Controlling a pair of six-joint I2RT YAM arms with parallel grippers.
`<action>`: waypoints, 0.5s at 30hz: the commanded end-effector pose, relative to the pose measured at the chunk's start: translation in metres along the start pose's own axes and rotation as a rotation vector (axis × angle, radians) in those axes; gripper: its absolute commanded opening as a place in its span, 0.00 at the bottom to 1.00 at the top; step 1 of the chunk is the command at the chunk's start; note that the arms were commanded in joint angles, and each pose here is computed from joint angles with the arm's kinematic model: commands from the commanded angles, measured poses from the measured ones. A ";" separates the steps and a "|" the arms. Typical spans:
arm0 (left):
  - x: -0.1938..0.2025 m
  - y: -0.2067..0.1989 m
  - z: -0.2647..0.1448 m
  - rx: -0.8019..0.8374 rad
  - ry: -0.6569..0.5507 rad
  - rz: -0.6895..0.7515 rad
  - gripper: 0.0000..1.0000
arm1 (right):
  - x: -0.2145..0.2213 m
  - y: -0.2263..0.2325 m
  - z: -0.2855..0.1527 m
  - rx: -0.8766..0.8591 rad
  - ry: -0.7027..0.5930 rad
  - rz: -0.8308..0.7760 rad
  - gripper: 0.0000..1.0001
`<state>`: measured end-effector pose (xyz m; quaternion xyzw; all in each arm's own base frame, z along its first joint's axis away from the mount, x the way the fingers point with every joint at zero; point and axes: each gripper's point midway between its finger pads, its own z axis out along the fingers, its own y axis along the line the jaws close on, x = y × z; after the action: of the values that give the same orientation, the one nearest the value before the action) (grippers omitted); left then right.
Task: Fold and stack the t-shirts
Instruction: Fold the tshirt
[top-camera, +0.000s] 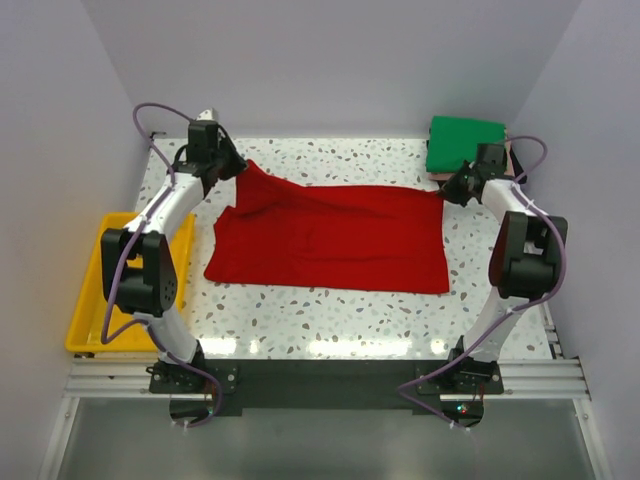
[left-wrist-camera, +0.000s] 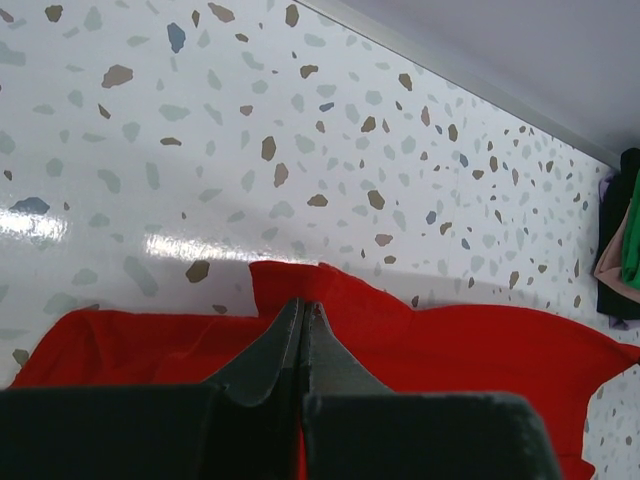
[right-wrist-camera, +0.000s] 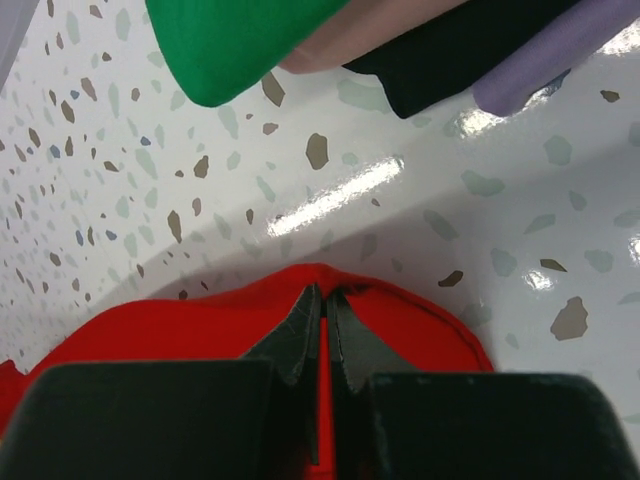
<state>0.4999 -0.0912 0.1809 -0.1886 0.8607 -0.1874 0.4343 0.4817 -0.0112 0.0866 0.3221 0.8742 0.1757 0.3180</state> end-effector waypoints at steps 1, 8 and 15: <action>-0.019 -0.010 -0.016 0.052 -0.066 0.027 0.00 | -0.016 0.003 -0.016 -0.012 -0.058 -0.017 0.00; -0.005 -0.004 -0.022 0.054 -0.045 0.014 0.00 | -0.009 0.005 -0.021 -0.063 -0.044 0.007 0.00; 0.007 0.002 -0.042 0.049 -0.045 0.000 0.00 | 0.010 -0.002 -0.030 -0.060 -0.020 0.018 0.00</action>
<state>0.4634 -0.0898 0.1648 -0.1881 0.8699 -0.1888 0.4149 0.4546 -0.0128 0.0740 0.3326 0.8751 0.1825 0.3003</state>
